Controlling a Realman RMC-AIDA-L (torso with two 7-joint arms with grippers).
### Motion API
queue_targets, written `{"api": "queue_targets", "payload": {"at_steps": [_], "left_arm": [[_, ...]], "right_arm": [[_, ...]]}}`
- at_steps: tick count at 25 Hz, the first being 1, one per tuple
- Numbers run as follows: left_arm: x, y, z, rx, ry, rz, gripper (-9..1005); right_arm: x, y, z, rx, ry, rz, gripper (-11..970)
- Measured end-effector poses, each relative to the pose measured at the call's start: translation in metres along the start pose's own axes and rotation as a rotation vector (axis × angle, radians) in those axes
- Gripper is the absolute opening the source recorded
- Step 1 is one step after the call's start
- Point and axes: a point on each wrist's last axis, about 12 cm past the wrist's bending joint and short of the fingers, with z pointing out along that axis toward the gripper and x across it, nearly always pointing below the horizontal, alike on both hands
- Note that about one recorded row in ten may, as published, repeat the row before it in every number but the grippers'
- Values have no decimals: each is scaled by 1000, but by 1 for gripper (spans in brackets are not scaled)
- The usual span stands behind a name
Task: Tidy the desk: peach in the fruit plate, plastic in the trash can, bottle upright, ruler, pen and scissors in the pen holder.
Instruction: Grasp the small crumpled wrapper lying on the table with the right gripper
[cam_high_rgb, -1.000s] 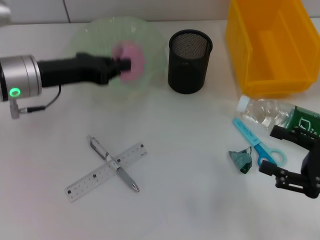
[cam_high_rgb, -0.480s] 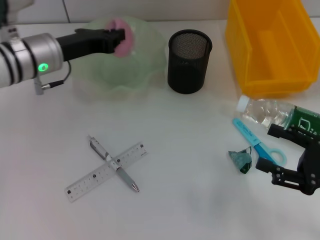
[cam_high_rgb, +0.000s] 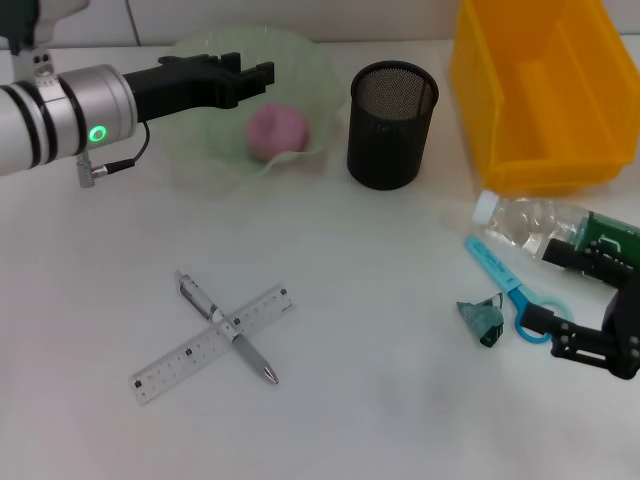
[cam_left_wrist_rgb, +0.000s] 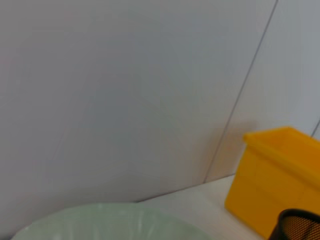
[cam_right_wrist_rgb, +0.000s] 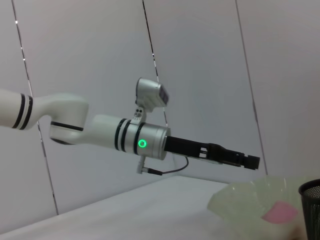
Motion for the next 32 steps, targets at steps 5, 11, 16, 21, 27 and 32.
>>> {"api": "queue_targets", "payload": {"at_steps": [5,11,16,21,27,32], "left_arm": [[2,-6,-21,112,-106,-15,575],[14,-26,-54,345,-206,75,796],[27,-32,-67,454,-150,125,822],[47,-38,-69,498,-33,149,847],[54,-42,-65,503,-4,149,847],[56,-43,-65,503,-2,140,848]], "right_arm": [[-9,-8,-13,31,14,41,847],[-38,-29,-33,83,110,103,847],[-74,-45,-42,122,265,145,847],[-123,-55,-33,162,501,124,847],[-159,-73,12,197,857,123,847],[-170,-82,51,201,1034,65,847]]}}
